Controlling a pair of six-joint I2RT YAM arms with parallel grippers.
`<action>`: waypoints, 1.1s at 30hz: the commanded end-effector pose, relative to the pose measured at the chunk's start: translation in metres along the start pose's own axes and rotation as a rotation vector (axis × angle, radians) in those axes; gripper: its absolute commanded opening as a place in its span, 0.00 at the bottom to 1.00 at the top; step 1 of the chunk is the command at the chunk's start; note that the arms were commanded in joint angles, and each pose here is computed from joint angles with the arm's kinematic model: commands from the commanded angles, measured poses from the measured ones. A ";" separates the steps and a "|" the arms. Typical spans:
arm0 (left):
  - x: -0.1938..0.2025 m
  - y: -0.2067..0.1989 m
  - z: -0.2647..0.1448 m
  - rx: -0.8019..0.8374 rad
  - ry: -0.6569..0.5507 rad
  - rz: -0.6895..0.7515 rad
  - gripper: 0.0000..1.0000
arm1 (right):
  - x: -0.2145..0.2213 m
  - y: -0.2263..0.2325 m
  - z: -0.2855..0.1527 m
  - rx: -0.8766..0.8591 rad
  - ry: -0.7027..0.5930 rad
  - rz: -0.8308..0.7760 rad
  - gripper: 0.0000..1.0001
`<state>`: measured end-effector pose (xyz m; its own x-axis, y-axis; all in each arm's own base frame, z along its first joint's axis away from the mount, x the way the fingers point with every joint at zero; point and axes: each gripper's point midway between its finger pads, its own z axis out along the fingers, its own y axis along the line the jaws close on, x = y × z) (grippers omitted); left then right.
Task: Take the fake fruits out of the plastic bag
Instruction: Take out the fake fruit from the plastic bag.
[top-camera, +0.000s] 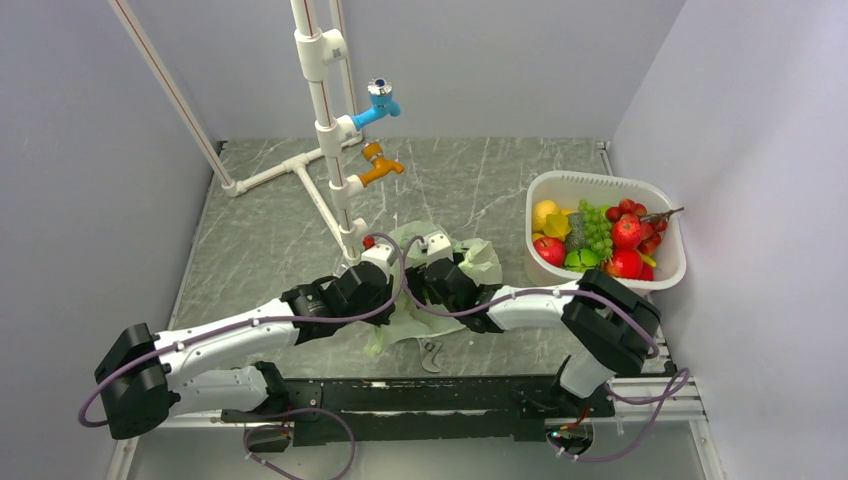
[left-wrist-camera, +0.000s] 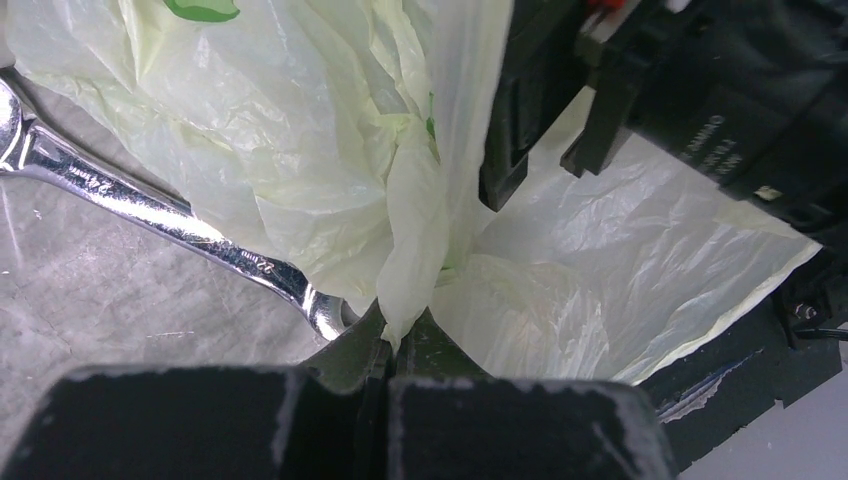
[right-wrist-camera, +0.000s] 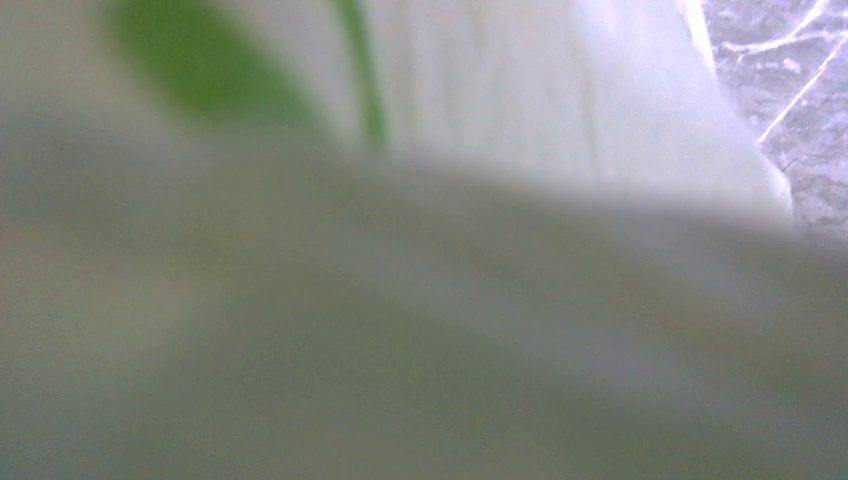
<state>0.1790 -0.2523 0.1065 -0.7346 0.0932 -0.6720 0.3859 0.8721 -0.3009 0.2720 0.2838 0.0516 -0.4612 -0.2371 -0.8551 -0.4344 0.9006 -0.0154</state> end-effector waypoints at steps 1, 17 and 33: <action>-0.011 -0.002 -0.006 0.002 -0.042 0.004 0.00 | -0.003 0.003 0.006 0.004 -0.004 0.008 0.87; -0.020 0.001 -0.004 -0.036 -0.068 -0.007 0.00 | -0.040 0.007 -0.024 -0.071 -0.095 0.041 0.21; -0.030 0.004 -0.008 -0.063 -0.115 -0.052 0.00 | -0.067 0.017 -0.078 -0.243 -0.177 0.158 0.00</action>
<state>0.1897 -0.2413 0.1078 -0.7137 0.0619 -0.6977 0.3310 0.9076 -0.2581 0.2451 0.2812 0.1465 -0.3729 -0.0529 -0.9264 -0.5268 0.8340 0.1644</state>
